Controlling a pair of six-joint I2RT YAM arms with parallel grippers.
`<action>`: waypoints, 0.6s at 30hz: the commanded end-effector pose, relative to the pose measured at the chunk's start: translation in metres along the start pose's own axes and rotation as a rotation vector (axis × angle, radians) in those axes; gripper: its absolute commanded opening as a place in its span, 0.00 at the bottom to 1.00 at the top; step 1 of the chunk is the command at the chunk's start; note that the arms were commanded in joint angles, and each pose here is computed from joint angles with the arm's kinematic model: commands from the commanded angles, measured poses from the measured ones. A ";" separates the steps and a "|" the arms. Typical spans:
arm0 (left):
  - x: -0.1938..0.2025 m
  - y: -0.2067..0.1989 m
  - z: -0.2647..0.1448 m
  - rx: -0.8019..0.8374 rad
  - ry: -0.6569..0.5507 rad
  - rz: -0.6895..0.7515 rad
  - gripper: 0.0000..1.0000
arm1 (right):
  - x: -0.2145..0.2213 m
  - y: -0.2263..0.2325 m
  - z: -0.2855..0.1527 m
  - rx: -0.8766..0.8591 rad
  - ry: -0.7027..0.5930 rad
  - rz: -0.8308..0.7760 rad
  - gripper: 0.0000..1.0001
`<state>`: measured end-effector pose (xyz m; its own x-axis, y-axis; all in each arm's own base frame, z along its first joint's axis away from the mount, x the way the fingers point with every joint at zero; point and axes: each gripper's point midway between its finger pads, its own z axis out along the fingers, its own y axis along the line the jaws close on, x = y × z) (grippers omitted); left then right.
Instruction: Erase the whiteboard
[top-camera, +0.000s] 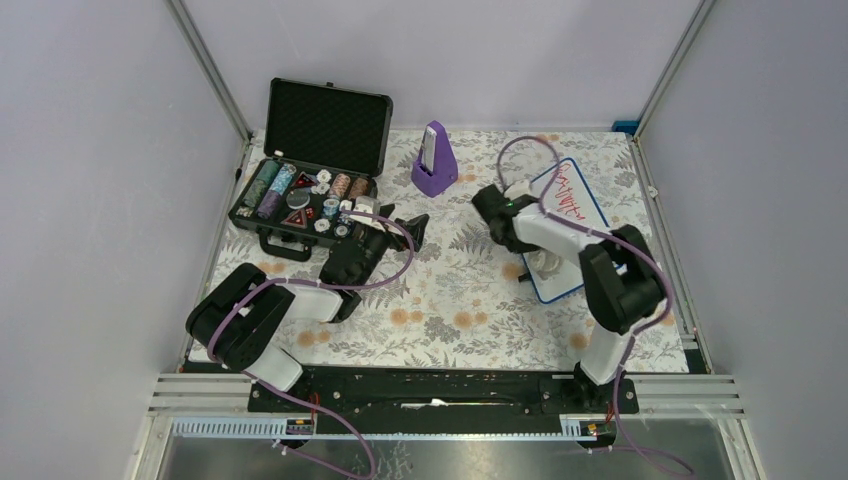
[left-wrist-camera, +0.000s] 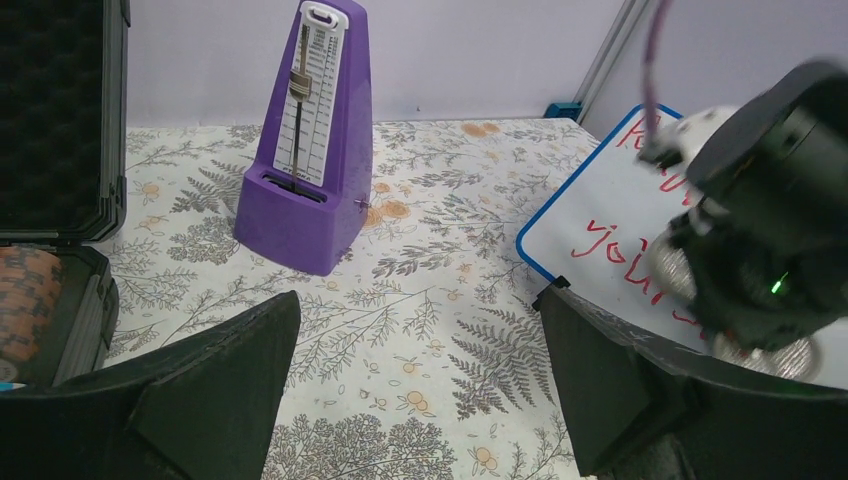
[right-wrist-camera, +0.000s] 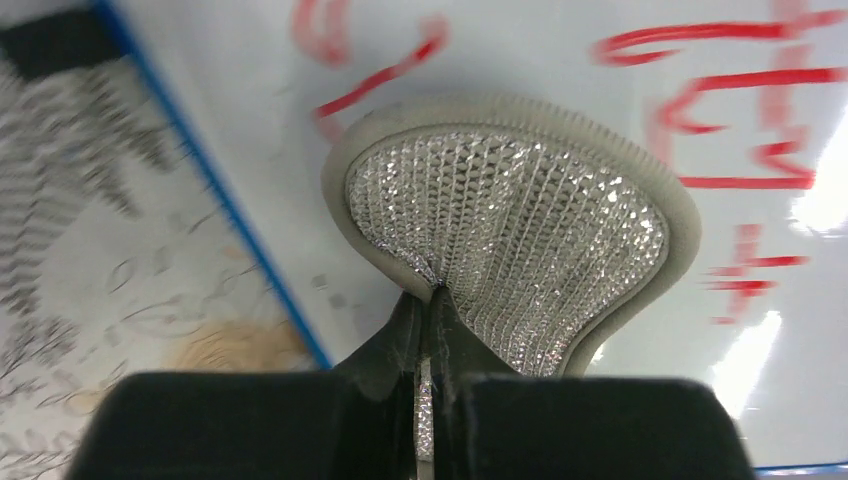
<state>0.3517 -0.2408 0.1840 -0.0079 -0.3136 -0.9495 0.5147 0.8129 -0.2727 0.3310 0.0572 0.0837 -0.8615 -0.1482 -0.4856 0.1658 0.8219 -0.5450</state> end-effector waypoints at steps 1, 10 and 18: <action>-0.017 0.002 0.004 -0.016 -0.057 0.006 0.99 | 0.046 0.071 0.006 -0.180 0.124 -0.017 0.00; -0.015 0.003 0.004 -0.019 -0.055 0.005 0.99 | -0.022 0.026 -0.046 -0.158 -0.055 0.024 0.00; -0.014 0.002 0.005 -0.014 -0.050 -0.001 0.99 | -0.057 -0.056 -0.030 -0.060 -0.068 0.172 0.00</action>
<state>0.3529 -0.2390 0.1840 -0.0039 -0.3124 -0.9499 0.5055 0.8190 -0.2714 0.3509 0.0789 0.1442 -0.7911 -0.0797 -0.6064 0.1920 0.9090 -0.3698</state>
